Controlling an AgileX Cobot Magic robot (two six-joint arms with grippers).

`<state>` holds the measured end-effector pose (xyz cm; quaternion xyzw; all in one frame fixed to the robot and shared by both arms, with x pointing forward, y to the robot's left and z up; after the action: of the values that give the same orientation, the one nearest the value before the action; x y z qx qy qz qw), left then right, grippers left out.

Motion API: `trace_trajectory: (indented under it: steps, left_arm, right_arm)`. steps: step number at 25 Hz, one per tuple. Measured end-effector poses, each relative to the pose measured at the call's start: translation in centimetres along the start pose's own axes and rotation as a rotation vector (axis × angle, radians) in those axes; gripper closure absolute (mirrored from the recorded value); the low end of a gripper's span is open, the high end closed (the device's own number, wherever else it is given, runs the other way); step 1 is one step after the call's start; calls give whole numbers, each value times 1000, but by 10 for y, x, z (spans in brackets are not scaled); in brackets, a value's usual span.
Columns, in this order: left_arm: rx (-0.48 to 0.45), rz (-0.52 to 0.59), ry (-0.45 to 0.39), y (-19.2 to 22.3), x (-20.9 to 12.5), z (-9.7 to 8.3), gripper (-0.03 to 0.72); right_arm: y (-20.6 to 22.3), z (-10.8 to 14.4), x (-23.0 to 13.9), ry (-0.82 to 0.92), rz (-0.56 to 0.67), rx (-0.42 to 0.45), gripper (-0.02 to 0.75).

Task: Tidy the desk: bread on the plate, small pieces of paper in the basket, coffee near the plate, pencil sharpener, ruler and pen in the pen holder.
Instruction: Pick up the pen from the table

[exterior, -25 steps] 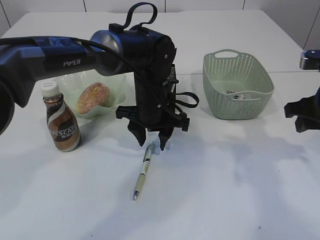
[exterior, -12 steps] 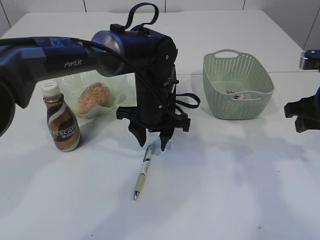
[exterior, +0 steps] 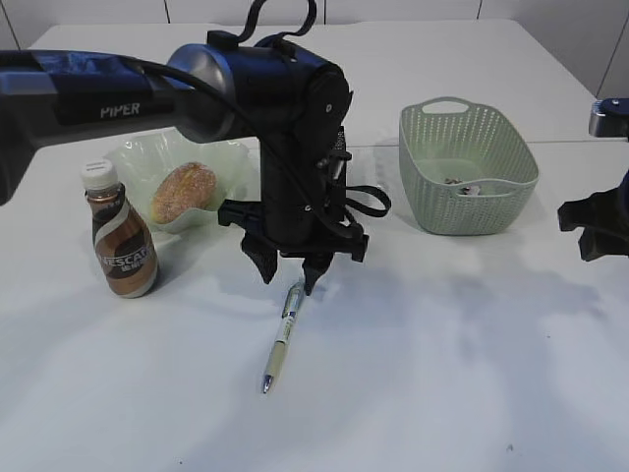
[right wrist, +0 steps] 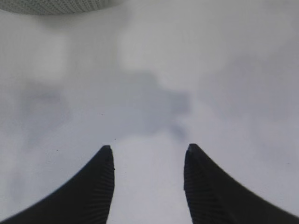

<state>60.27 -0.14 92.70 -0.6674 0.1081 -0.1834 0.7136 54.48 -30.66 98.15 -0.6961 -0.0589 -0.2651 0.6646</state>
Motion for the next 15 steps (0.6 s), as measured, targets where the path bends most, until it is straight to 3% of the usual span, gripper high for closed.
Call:
trace_trajectory:
  steps: [15]
  left_arm:
    - [-27, 39, -25, 12, -1, 1, 347]
  right_arm:
    - [0, 0, 0, 2, 0, 1, 346]
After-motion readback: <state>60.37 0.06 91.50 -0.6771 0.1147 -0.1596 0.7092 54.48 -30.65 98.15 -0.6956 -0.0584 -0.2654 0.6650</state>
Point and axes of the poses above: a point on each arm's last joint axis where the gripper is mounted, y pointing out along that axis toward the gripper, z along the wrist's bending axis when the last joint is at zero, x = y × z, the point moved 1 cm from there along y, pointing out along that axis toward the gripper, and after that the axes turned 10 degrees about y, right-handed, at the moved point
